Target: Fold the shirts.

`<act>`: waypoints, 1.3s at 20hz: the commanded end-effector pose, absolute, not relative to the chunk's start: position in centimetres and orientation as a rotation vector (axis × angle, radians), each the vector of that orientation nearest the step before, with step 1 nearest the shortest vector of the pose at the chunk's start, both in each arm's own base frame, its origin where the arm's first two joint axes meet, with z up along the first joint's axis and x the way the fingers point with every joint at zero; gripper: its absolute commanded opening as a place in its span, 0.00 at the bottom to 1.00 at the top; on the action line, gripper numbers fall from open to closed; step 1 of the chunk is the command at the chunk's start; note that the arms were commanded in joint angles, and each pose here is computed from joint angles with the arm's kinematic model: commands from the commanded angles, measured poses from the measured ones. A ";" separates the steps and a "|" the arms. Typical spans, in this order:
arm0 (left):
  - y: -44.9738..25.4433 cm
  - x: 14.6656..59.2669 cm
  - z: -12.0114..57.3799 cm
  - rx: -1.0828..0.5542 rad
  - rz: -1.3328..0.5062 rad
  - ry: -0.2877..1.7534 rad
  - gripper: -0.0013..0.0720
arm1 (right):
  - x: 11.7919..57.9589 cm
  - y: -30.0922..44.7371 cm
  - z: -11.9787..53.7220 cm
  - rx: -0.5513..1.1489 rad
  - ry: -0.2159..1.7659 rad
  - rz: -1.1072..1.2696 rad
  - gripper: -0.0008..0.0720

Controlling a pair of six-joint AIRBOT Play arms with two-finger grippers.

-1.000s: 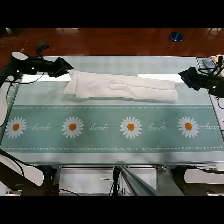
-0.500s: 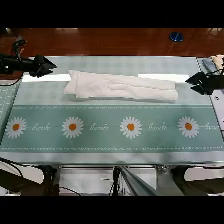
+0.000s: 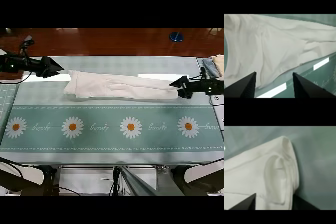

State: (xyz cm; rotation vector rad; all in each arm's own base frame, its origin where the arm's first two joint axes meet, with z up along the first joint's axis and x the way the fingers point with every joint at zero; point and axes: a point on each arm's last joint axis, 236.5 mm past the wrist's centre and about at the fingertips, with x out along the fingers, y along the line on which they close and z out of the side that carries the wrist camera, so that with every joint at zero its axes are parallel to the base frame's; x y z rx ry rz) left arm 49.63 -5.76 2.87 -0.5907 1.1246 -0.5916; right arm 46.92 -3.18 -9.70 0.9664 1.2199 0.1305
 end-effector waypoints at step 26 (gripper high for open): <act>-45.2 34.4 0.6 -0.465 -1.048 1.337 0.07 | 33.4 1.0 18.3 0.459 1.010 0.278 0.05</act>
